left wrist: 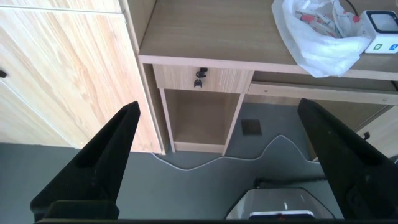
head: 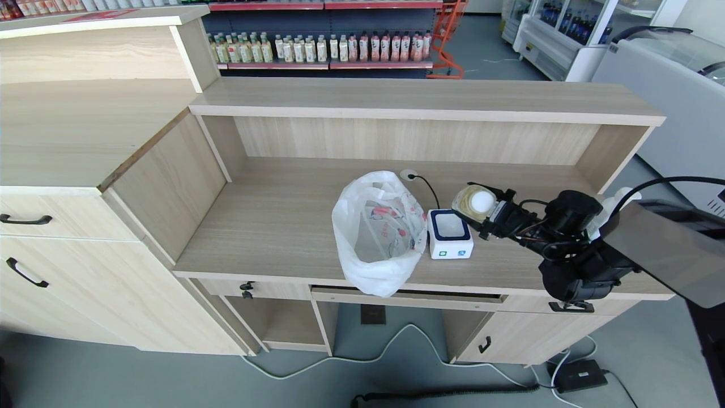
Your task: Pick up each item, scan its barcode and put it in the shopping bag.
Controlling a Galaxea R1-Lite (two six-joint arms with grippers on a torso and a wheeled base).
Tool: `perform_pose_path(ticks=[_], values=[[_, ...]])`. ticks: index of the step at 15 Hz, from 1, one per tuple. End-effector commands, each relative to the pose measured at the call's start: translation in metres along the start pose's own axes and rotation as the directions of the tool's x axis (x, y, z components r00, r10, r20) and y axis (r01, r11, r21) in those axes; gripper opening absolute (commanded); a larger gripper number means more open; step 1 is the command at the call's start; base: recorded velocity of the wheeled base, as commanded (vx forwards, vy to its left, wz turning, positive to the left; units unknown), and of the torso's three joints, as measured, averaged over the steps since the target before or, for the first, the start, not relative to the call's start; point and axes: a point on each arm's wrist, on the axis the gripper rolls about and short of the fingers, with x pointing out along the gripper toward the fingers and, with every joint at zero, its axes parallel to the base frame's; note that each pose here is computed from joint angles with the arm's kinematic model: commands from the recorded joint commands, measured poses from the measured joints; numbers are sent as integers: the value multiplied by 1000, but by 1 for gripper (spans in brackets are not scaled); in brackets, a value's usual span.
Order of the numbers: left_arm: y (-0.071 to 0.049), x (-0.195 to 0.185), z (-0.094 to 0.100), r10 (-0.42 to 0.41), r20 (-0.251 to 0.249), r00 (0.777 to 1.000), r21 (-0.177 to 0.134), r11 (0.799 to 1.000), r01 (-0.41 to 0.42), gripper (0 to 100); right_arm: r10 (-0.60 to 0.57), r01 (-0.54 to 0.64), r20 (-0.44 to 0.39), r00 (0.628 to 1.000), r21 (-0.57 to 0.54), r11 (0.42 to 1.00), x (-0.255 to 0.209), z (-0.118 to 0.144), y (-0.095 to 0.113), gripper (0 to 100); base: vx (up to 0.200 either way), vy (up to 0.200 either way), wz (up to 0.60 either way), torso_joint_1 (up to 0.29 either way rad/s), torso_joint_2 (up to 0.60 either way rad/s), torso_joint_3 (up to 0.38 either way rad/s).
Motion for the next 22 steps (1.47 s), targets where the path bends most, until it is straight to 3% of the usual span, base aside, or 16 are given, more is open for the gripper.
perform_pose_path(ticks=[1, 22], values=[[0, 0, 0, -1, 0, 1000, 0, 1000, 1, 100, 0, 0, 0, 1000, 1, 1000, 1, -2, 1, 0, 0, 0, 0, 0, 0, 0], [0, 0, 0, -1, 0, 1000, 0, 1000, 1, 100, 10, -10, 15, 1000, 9, 1000, 22, -18, 16, 0, 0, 0, 0, 0, 0, 0]])
